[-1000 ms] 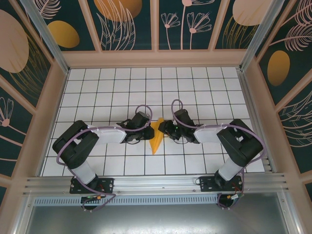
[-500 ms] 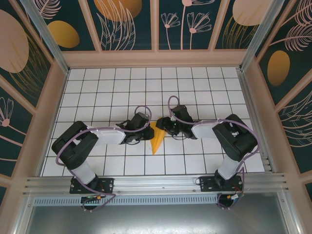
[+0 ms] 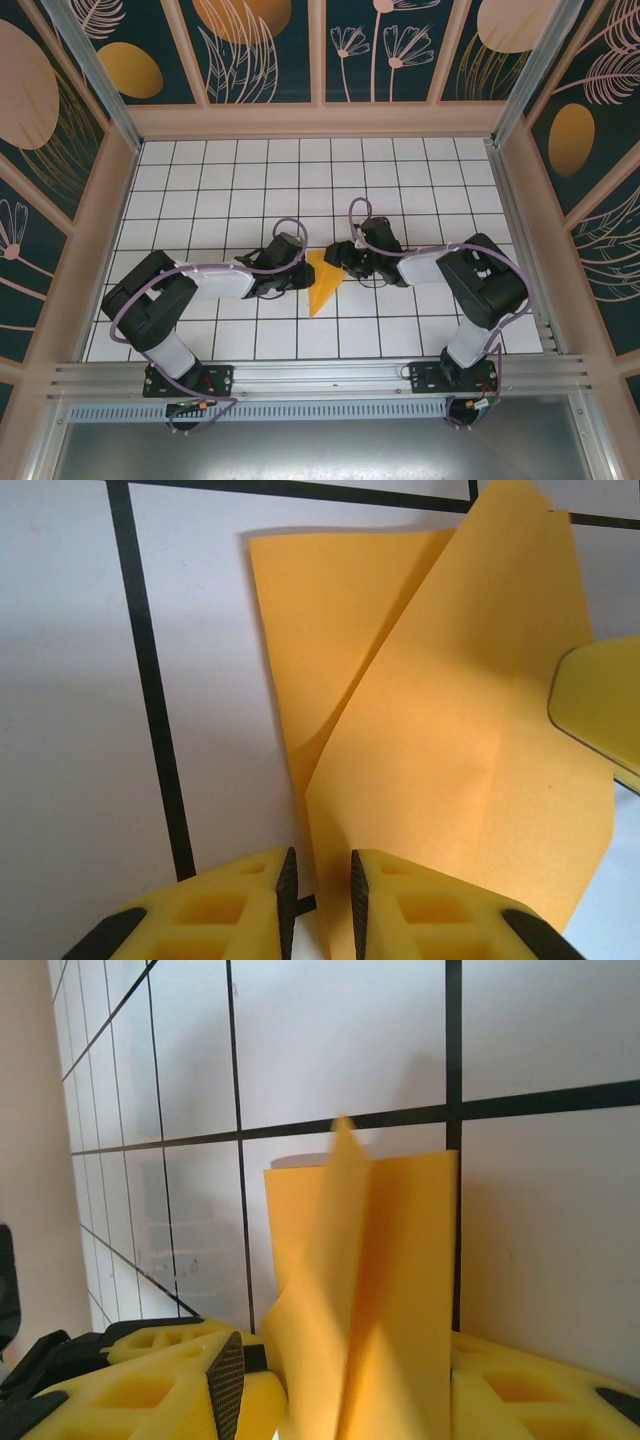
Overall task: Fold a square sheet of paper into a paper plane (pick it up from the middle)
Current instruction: Fourth fold the wing at the center of the table, then turn over the paper at the center of the table, then rotate the paper at the center of the table.
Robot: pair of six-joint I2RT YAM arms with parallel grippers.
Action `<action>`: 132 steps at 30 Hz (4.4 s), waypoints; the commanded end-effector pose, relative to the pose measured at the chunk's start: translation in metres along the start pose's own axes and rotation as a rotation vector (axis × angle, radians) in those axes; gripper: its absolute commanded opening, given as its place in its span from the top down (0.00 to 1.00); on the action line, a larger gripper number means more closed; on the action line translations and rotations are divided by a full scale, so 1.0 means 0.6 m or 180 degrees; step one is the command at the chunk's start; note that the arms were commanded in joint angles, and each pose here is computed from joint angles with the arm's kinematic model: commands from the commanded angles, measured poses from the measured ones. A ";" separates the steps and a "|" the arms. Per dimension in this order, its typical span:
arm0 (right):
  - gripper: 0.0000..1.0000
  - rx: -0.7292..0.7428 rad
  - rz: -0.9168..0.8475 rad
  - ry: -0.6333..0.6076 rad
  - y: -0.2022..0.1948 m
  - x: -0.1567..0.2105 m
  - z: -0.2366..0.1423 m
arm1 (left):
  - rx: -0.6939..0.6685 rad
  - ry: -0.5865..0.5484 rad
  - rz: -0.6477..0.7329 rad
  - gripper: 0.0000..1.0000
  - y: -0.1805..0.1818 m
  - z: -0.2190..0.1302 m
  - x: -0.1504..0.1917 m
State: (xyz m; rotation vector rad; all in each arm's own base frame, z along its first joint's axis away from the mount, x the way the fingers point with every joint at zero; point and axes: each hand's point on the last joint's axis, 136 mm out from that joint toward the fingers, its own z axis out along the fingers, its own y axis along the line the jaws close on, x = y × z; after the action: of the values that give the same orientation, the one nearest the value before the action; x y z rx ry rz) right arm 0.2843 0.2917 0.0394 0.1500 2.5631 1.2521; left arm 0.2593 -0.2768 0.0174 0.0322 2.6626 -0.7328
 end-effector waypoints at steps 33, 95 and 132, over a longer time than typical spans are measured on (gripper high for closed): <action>0.59 -0.0206 0.0036 0.0108 0.049 0.045 0.022 | -0.0109 -0.0079 -0.0101 0.74 0.017 -0.017 0.004; 0.20 0.2136 -0.1981 -0.0004 0.152 0.071 0.067 | -0.0286 -0.2382 -0.0975 0.47 0.120 -0.315 -0.082; 0.63 0.0462 -0.0053 -0.0045 0.003 -0.015 0.023 | -0.0184 -0.1732 -0.0664 0.44 0.070 -0.233 -0.074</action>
State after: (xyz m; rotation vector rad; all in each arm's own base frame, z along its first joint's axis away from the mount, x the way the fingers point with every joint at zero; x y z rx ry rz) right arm 0.2895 0.2976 0.0341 0.0564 2.6720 1.0308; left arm 0.2511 -0.1611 0.1099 -0.4297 2.2114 -0.5891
